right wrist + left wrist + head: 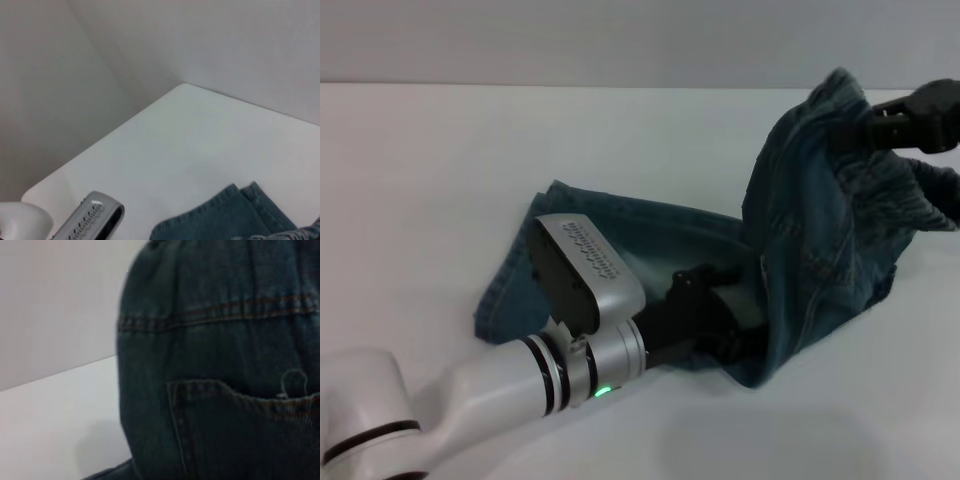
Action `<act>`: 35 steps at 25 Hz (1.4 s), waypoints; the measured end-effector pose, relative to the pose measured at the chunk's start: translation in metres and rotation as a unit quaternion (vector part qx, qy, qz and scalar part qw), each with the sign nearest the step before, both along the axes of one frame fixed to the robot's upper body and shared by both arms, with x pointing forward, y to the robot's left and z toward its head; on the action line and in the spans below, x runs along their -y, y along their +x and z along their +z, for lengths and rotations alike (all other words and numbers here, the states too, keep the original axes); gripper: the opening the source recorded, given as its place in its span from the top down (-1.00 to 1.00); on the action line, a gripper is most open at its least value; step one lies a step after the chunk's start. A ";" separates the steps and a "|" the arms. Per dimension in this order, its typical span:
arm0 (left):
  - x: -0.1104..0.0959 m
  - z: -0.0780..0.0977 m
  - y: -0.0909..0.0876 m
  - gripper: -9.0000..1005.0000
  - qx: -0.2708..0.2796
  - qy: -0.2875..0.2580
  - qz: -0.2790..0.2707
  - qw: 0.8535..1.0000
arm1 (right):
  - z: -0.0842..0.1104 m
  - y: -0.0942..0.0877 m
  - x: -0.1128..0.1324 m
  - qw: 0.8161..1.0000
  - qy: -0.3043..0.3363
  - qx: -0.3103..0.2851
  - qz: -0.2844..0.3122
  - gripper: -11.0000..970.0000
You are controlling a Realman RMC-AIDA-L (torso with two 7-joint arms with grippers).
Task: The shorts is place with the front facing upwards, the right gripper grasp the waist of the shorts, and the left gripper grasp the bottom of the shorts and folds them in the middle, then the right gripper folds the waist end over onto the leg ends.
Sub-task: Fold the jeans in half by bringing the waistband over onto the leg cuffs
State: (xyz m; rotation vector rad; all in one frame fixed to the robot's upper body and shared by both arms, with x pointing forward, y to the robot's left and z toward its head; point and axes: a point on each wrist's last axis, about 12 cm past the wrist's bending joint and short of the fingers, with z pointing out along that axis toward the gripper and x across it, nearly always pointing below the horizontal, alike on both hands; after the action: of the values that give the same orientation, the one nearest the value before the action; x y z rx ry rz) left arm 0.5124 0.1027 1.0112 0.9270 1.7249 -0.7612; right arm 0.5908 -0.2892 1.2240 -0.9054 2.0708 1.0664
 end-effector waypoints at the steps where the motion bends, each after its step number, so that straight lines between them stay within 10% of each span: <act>1: 0.002 0.000 -0.002 -0.59 -0.001 -0.003 -0.002 1.000 | 0.001 0.002 -0.002 1.000 0.001 -0.002 0.004 0.85; 35: -0.079 0.005 0.039 -0.59 0.044 -0.030 0.179 0.982 | -0.019 0.013 -0.028 0.998 -0.037 -0.039 0.045 0.88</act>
State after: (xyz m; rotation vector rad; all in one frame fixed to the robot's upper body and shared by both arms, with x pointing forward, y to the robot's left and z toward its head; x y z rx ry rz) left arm 0.5517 0.1813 1.0165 0.5760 1.7172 -0.5235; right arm 0.6038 -0.2609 1.2047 -1.0175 2.1641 1.0954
